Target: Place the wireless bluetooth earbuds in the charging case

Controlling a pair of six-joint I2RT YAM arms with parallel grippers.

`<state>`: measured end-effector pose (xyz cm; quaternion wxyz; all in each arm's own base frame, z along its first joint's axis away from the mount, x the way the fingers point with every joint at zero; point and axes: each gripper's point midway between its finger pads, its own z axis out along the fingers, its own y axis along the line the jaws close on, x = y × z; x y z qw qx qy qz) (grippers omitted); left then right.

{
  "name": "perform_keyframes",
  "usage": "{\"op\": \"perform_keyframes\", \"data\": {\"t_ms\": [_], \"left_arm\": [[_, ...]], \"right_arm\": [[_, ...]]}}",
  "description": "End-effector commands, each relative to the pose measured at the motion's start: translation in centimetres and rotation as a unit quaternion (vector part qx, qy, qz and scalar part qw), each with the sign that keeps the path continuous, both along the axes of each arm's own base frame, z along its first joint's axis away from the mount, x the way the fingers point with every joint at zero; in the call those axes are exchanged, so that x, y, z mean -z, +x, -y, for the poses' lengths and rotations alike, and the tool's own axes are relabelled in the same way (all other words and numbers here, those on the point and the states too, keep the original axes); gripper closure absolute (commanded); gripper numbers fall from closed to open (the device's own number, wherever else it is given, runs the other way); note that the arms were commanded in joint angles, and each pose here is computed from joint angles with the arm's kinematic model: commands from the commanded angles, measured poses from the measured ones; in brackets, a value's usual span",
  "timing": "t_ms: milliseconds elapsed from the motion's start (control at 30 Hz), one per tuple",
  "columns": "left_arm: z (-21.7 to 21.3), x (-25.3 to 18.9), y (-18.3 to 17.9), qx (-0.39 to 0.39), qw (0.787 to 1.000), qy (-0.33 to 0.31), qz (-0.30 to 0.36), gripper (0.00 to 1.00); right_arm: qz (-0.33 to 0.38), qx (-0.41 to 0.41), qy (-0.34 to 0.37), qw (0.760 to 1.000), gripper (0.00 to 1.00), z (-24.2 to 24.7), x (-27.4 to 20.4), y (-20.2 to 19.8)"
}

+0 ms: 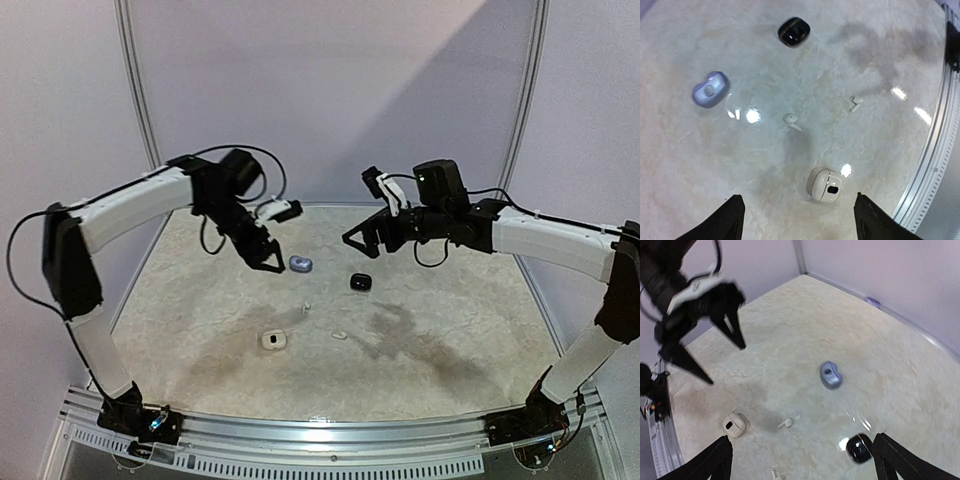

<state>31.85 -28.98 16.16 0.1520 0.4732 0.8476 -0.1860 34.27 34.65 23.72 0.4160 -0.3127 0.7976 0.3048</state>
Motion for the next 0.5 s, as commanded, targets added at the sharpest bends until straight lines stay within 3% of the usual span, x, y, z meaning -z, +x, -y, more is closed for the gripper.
{"op": "perform_keyframes", "data": {"t_ms": [0,100,333,467], "left_arm": [[-6.0,-4.7,-2.3,-0.02,0.998,-0.049,0.025,0.21],[-9.4,-5.5,-3.7,-0.08,0.993,-0.083,0.0,0.2],[-13.3,-4.2,-6.0,-0.228,0.954,-0.188,-0.056,0.17],[-13.8,-5.0,-7.3,-0.239,0.943,-0.23,0.004,0.07]], "right_arm": [[0.131,-0.204,0.006,0.97,0.01,-6.8,-1.3,-5.4],[0.149,-0.273,-0.015,0.95,0.01,-10.6,0.2,-7.5],[0.161,-0.425,-0.149,0.878,0.05,-17.3,10.3,-11.9],[0.15,-0.456,-0.219,0.85,0.05,-18.1,17.1,-12.6]]}}
